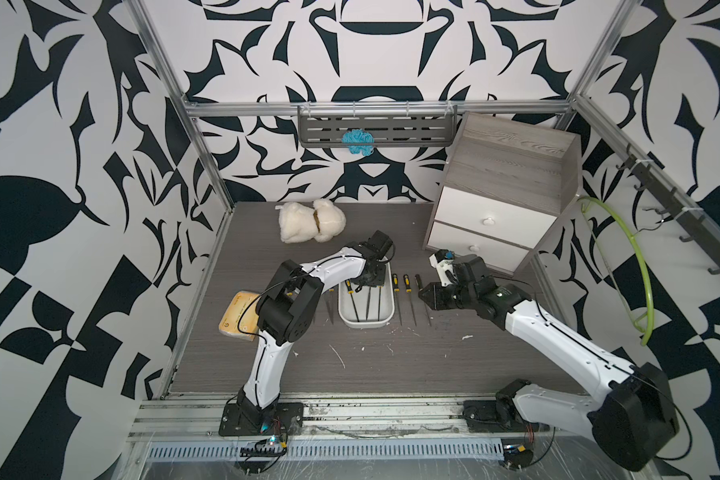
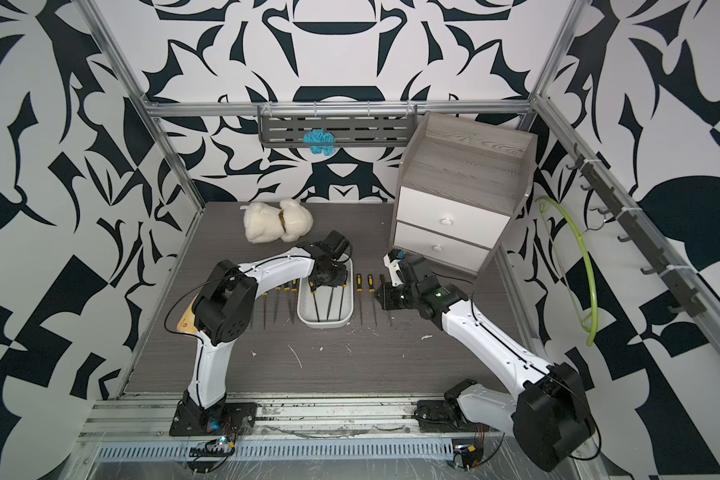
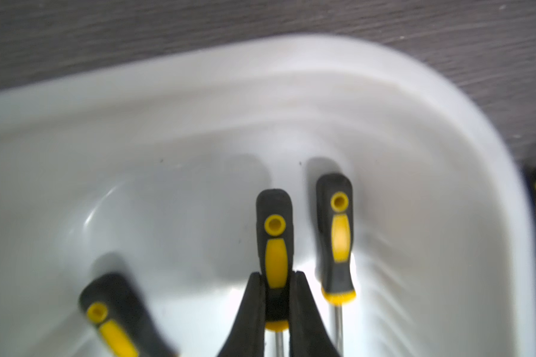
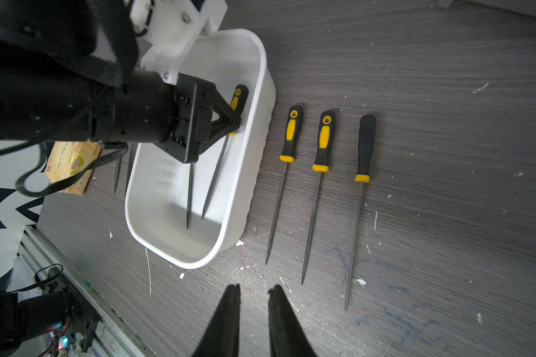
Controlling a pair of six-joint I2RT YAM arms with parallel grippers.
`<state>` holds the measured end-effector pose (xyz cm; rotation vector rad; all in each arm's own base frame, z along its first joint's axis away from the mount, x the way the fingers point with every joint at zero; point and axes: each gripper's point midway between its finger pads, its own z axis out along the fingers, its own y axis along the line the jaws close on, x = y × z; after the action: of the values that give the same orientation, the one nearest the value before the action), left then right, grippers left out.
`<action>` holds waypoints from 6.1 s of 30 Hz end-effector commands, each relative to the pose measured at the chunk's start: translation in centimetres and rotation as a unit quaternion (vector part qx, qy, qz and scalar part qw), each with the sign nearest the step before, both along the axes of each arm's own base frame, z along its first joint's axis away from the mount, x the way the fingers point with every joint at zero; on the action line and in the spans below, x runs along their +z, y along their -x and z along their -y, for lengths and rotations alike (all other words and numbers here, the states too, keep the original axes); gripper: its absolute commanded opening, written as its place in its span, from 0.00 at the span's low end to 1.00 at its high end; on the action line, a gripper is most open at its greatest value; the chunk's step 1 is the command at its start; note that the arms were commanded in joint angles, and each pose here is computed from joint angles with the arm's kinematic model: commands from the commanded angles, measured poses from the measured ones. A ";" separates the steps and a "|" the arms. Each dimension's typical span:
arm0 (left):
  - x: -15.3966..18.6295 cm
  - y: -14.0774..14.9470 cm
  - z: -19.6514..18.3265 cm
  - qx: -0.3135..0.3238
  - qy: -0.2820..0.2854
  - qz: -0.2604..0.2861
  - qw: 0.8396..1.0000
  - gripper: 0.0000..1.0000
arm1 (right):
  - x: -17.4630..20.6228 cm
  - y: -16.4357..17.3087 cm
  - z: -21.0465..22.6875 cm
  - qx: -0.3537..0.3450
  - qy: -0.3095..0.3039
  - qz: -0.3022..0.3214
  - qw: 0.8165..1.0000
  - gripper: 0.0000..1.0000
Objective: Take the file tool out of the storage box
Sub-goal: Pick up the file tool from the storage box, then place the file tool at the center of the board, then pick up the file tool from the storage box.
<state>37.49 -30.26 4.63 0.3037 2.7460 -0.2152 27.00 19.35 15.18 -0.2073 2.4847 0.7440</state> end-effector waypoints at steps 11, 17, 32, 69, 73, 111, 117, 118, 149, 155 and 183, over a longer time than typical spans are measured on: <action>15.3 -0.7 -1.1 0.004 0.125 0.184 0.975 0.01 | 1.0 -0.4 -0.6 0.004 -0.023 0.019 1.000 0.22; 20.3 3.2 -1.8 -0.017 0.238 0.213 0.947 0.00 | 2.3 0.3 -2.5 0.043 -0.080 0.028 0.996 0.22; 18.2 9.9 -4.8 -0.027 0.336 0.209 0.918 0.00 | 3.1 4.7 -13.7 0.194 -0.151 0.027 0.969 0.29; 17.0 9.6 -4.8 -0.018 0.317 0.190 0.929 0.00 | 2.6 5.6 -17.4 0.241 -0.151 0.013 0.958 0.17; 16.9 9.6 -4.9 -0.018 0.315 0.189 0.930 0.00 | 2.1 5.4 -17.6 0.241 -0.146 0.008 0.959 0.02; 17.8 10.3 -5.5 -0.037 0.288 0.192 0.938 0.76 | -8.1 3.5 8.1 0.014 0.365 -0.267 0.891 0.00; 17.5 10.4 -5.4 -0.037 0.289 0.185 0.938 0.76 | -10.0 2.6 8.3 0.006 0.361 -0.293 0.885 0.00; 17.5 10.4 -5.4 -0.037 0.289 0.185 0.939 0.76 | -10.2 2.4 8.2 0.006 0.359 -0.296 0.885 0.00; 15.0 9.9 -5.6 -0.009 0.257 0.144 0.956 0.77 | -9.8 1.4 7.6 -0.032 0.312 -0.291 0.904 0.24; 9.6 6.6 -4.1 0.028 0.130 0.057 0.990 0.70 | -3.4 0.7 5.2 -0.047 0.218 -0.163 0.961 0.25; -1.4 -0.5 0.6 0.033 0.004 0.001 0.999 0.62 | -2.3 1.9 2.5 -0.017 0.067 -0.050 0.996 0.23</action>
<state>38.41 -31.83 5.08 0.1776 2.7028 -0.3107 24.88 16.24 12.26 -0.1779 2.6600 0.5377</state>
